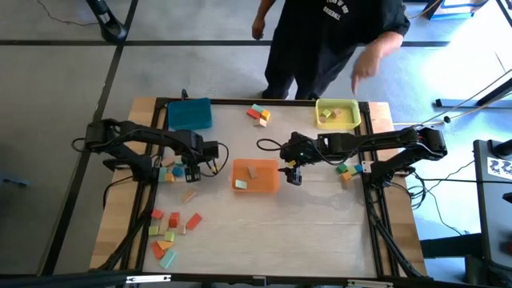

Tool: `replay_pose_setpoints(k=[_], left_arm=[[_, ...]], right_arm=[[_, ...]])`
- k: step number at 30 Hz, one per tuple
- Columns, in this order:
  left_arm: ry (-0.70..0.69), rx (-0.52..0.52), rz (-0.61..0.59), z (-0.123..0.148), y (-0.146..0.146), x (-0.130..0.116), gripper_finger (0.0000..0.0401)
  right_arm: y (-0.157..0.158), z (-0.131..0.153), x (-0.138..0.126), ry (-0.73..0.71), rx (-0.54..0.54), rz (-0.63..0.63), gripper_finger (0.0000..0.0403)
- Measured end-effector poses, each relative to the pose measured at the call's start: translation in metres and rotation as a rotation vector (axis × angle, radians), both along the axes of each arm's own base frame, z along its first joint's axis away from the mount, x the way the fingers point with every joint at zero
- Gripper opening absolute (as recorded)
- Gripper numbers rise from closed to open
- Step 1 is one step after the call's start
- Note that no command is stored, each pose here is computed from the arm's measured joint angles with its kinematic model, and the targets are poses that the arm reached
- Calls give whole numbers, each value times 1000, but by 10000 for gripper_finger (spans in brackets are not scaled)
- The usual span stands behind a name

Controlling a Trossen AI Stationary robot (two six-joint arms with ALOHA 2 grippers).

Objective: Sort blocks by size
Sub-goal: Put the blue triangular block into the orange bin

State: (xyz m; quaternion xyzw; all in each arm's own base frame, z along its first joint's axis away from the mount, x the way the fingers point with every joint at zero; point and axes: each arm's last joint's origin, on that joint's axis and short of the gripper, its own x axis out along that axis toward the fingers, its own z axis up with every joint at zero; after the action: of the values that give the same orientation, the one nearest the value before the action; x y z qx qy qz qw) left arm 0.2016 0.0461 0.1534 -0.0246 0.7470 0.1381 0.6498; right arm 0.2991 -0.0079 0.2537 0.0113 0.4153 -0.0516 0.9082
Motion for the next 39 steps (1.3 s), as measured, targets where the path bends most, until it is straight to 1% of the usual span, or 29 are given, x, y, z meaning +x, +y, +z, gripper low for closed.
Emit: replay_pose_setpoints(k=[8, 11, 14, 24, 28, 32, 36, 39], left_arm=[[84, -28, 40, -16, 9, 2, 226], [99, -44, 44, -19, 10, 3, 213], [101, -51, 44, -20, 9, 3, 186], [101, -63, 45, -21, 9, 3, 71], [104, -69, 35, -21, 9, 2, 39], [107, -76, 19, -18, 9, 4, 30], [97, -71, -4, -15, 10, 9, 38], [55, -46, -19, -9, 13, 17, 38]], right_arm=[[0, 0, 0, 0, 0, 1, 308], [0, 0, 0, 0, 0, 1, 308], [0, 0, 0, 0, 0, 1, 308], [0, 0, 0, 0, -1, 1, 308], [0, 0, 0, 0, -1, 1, 308], [0, 0, 0, 0, -1, 1, 308], [0, 0, 0, 0, -1, 1, 308], [0, 0, 0, 1, -1, 1, 308]])
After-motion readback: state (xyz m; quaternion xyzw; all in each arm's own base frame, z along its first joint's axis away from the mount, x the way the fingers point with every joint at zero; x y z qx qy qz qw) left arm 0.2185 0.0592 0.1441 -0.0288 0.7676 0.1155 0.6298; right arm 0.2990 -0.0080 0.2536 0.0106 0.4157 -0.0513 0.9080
